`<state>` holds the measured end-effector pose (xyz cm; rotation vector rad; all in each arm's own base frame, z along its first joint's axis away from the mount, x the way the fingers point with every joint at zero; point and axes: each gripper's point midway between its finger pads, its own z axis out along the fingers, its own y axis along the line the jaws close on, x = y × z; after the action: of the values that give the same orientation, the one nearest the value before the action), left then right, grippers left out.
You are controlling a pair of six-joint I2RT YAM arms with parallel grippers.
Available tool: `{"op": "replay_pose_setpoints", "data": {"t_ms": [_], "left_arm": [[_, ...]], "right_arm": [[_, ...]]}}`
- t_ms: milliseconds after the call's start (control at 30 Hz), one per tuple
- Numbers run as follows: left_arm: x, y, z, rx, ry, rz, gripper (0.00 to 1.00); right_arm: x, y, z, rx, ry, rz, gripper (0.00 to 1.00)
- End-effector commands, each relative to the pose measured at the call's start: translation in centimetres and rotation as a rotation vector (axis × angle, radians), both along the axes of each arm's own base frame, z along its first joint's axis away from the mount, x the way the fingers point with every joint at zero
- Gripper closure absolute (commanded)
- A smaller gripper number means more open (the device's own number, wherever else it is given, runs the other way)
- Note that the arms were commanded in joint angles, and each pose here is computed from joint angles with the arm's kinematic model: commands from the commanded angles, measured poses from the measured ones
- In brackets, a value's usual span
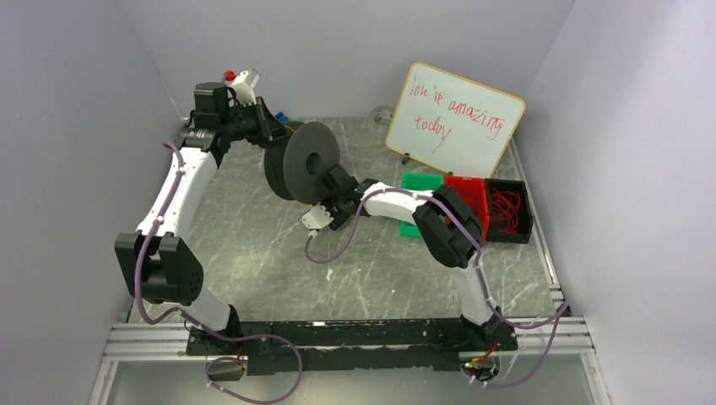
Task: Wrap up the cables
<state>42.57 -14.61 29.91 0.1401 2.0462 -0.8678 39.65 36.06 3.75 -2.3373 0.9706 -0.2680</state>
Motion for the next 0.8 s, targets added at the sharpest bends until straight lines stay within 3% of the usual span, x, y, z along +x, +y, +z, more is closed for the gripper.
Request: {"op": "replay_pose_setpoints", "data": {"t_ms": [0,100,167,267,367,567,767], "left_arm": [[-0.5,-0.8,3.2,-0.041,-0.099,-0.047,0.97],[-0.6,-0.8,3.4,-0.04,-0.102,-0.049,0.98],[-0.6,-0.8,3.5,-0.04,-0.104,-0.05,0.97],[-0.7,-0.8,3.5,-0.041,-0.104,-0.051,0.97],[-0.7,-0.9,3.3,-0.043,-0.098,-0.05,0.97],[-0.4,-0.4,3.4,-0.029,-0.098,-0.02,0.98],[1.0,1.0,2.4,0.033,-0.092,0.063,0.97]], "right_arm": [[0.6,0.0,-0.1,-0.084,-0.013,0.061,0.38],[0.3,0.0,-0.8,-0.133,0.015,0.109,0.43],[0.0,-0.2,-1.3,-0.168,0.047,0.128,0.54],[0.2,-0.1,-1.8,-0.196,0.052,0.126,0.79],[0.5,-0.2,-2.2,-0.219,0.018,0.115,0.98],[-1.7,0.0,-1.3,-0.192,0.1,0.152,1.0],[-6.2,1.2,3.3,-0.061,0.26,0.216,1.0]]}}
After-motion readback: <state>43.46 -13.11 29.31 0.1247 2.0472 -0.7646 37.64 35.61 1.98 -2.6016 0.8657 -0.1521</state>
